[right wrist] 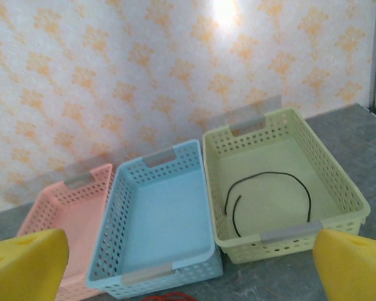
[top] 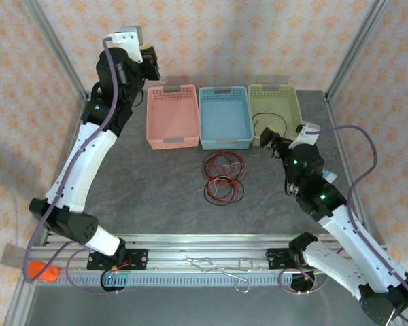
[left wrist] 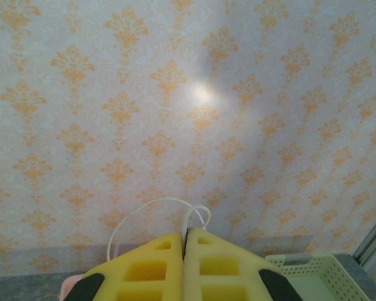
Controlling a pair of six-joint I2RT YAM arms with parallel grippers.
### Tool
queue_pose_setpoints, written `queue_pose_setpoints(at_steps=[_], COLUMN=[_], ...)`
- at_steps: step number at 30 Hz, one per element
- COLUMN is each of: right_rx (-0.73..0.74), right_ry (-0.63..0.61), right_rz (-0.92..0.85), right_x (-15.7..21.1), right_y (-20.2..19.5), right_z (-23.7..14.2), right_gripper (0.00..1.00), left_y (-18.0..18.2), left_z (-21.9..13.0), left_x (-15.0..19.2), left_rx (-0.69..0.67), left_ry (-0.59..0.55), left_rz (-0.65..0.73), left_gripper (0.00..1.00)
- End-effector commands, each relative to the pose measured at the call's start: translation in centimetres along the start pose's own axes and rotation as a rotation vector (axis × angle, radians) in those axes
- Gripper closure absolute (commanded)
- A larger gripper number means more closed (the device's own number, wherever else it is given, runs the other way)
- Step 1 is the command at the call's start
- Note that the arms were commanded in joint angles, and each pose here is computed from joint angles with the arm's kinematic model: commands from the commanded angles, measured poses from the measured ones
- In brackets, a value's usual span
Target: Untangle the cables
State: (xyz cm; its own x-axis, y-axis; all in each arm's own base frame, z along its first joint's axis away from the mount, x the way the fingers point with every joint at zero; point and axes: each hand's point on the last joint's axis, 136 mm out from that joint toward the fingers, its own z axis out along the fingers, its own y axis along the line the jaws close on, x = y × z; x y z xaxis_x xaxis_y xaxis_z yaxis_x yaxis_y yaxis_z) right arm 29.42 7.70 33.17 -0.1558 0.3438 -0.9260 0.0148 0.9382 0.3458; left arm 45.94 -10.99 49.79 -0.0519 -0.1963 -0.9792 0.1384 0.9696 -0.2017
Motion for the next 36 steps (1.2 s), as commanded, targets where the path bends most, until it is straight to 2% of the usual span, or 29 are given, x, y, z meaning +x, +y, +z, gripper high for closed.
queue_pose_setpoints(at_steps=[1,11,19,24,31,34,36], right_rx=[0.003,0.077,0.101,0.106,0.142,0.17,0.184], right_ry=[-0.079,-0.131,-0.12,-0.102,-0.085,-0.074,-0.07], right_rz=[0.004,-0.029,-0.046,-0.047,-0.012,-0.007,0.002], right_x=[-1.9,-2.0,-1.2,-0.6,0.3,0.9,1.2], right_y=[-0.1,-1.5,-1.7,-1.6,-2.4,-3.0,-3.3], right_z=[-0.6,-0.3,0.6,1.2,1.4,1.5,1.4], right_gripper=[0.0,0.0,0.0,0.0,0.0,0.0,0.0], left_y=[-0.3,1.5,2.7,3.4,4.9,4.7,5.4], left_z=[0.8,4.2,6.7,8.8,12.2,12.5,13.0], left_x=[-1.6,2.8,8.0,12.0,19.1,20.8,23.3], left_rx=[0.022,-0.016,-0.022,-0.014,-0.008,0.01,-0.018], left_ry=[-0.052,0.006,0.076,0.134,0.274,0.31,0.351], left_rz=[-0.003,-0.005,-0.045,-0.081,-0.161,-0.186,-0.198], left_gripper=[1.0,1.0,1.0,1.0,1.0,1.0,1.0])
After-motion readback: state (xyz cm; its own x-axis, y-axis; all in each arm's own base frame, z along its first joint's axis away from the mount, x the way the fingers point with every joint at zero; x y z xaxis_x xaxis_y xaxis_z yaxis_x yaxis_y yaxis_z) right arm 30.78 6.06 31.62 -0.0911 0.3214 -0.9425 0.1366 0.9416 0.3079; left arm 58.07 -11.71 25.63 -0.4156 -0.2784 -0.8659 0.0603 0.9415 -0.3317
